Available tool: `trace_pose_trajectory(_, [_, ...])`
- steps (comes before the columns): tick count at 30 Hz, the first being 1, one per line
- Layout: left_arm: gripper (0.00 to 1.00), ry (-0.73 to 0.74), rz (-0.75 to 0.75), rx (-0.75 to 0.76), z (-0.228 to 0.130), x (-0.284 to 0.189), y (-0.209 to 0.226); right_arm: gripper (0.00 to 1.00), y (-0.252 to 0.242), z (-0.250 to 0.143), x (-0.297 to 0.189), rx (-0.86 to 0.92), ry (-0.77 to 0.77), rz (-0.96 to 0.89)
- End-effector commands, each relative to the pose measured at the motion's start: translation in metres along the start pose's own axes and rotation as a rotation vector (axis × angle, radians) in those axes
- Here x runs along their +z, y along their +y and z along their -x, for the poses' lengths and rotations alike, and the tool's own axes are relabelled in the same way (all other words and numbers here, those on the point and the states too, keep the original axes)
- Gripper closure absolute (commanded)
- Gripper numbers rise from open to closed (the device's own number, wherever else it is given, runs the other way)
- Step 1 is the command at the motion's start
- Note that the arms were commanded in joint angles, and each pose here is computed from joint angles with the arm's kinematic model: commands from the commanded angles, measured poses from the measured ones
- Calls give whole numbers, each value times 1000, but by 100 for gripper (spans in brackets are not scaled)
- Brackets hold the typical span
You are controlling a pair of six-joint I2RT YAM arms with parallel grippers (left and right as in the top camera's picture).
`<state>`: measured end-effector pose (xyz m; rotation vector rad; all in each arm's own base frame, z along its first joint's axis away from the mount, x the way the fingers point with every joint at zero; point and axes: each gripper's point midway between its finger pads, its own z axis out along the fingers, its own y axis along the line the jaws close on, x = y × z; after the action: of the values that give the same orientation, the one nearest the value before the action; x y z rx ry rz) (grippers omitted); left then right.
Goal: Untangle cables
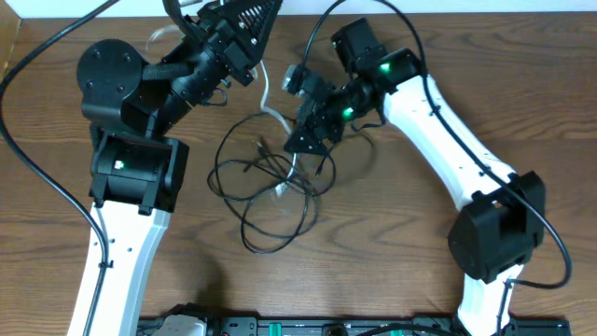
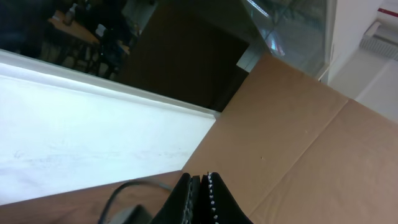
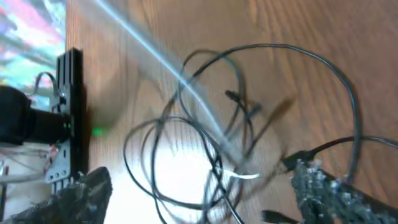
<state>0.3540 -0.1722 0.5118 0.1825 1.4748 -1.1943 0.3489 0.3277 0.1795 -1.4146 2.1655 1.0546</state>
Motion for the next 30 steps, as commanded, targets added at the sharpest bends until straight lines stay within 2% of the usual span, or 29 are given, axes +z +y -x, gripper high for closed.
trace_pose_trajectory(1, [93,-30,-31,22,14,-8,-12,14,-7,-19,31,8,51,59])
trace_pose_trajectory(4, [93,-67,-19,9,27,-14,-7,22,-3,-13,32,28,17,99])
trace_pose_trajectory(6, [93,-70,-10,12,29,-16,-4,30,-6,-6,32,57,-6,84])
trace_pose_trajectory(7, [93,-63,-8,8,27,-16,-2,38,-9,-2,31,77,-19,76])
trace_pose_trajectory(11, [92,-20,36,-40,16,-15,11,88,-26,12,20,173,-86,36])
trace_pose_trajectory(13, [92,-11,45,-49,13,-15,14,97,-33,18,10,204,-118,17])
trace_pose_trajectory(17, [93,-11,44,-49,13,-15,13,99,-46,37,-44,236,-222,-57])
trace_pose_trajectory(19, [93,-9,47,-52,13,-15,14,99,-51,51,-99,253,-316,-127])
trace_pose_trajectory(23, [93,-8,48,-53,12,-14,15,99,-49,69,-170,290,-456,-213])
trace_pose_trajectory(26, [93,2,57,-64,9,-13,19,99,-44,71,-196,302,-502,-252])
trace_pose_trajectory(30, [93,51,100,-112,-6,-10,35,99,-56,53,-193,386,-447,-320])
